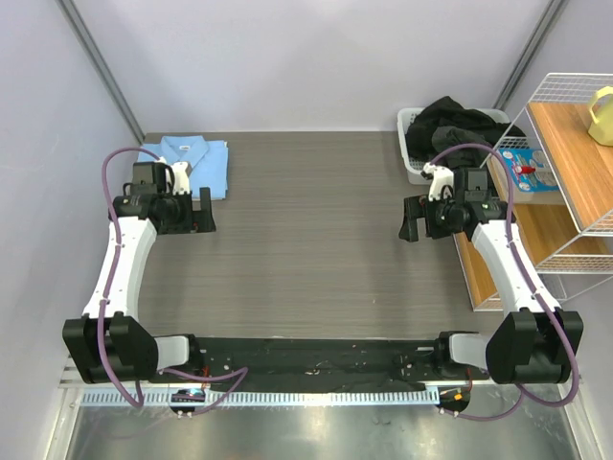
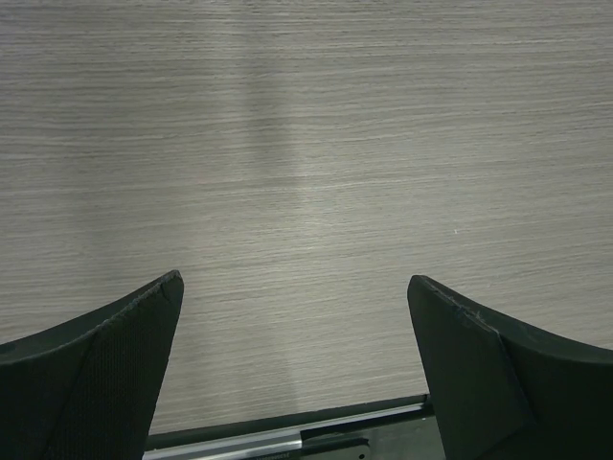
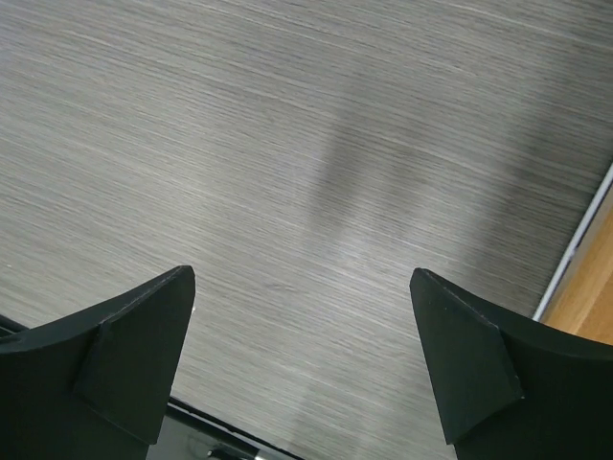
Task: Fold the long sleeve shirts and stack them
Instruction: Grab the shirt from the pile
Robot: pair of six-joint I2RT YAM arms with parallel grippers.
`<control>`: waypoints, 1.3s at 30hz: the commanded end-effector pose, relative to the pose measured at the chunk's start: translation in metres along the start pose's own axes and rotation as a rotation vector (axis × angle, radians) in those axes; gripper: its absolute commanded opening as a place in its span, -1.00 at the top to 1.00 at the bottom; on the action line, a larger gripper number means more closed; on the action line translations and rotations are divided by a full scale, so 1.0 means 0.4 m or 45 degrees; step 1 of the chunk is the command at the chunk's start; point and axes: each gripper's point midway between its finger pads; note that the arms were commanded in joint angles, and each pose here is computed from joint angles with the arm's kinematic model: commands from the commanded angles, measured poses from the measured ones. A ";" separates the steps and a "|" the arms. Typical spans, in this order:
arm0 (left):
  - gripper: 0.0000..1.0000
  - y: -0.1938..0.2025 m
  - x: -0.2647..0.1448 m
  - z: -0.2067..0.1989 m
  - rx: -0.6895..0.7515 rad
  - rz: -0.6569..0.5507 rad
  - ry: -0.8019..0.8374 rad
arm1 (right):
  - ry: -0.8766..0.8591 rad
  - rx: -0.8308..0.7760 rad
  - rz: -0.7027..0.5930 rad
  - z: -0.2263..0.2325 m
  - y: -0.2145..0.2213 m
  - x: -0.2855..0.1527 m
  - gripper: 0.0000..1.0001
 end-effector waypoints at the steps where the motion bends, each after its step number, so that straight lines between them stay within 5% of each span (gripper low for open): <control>1: -0.99 -0.045 -0.038 -0.009 0.042 -0.098 0.021 | 0.048 -0.128 -0.040 0.005 -0.012 -0.021 -0.99; 10: -1.00 -0.070 -0.040 0.001 0.098 -0.108 0.017 | 0.209 -0.460 -0.085 0.009 -0.132 -0.025 -0.99; 18: -0.99 -0.099 -0.029 -0.010 0.138 -0.150 0.049 | 0.630 -0.686 -0.224 -0.045 -0.498 -0.073 -0.99; 23: -0.99 -0.101 -0.023 -0.022 0.146 -0.155 0.084 | 0.915 -0.829 -0.124 -0.134 -0.627 0.000 -0.99; 29: -0.99 -0.096 -0.006 -0.024 0.136 -0.163 0.093 | 1.297 -0.908 -0.065 -0.260 -0.726 0.042 -0.99; 39: -1.00 -0.085 0.007 -0.019 0.143 -0.160 0.077 | 1.423 -1.010 0.151 -0.413 -0.717 0.185 -0.99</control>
Point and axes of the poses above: each gripper's point midway between its finger pads, its own x axis out along the fingers, its own z axis along the line the jaws close on, y = z × x, and after that the axes turned 14 degrees about x, right-handed
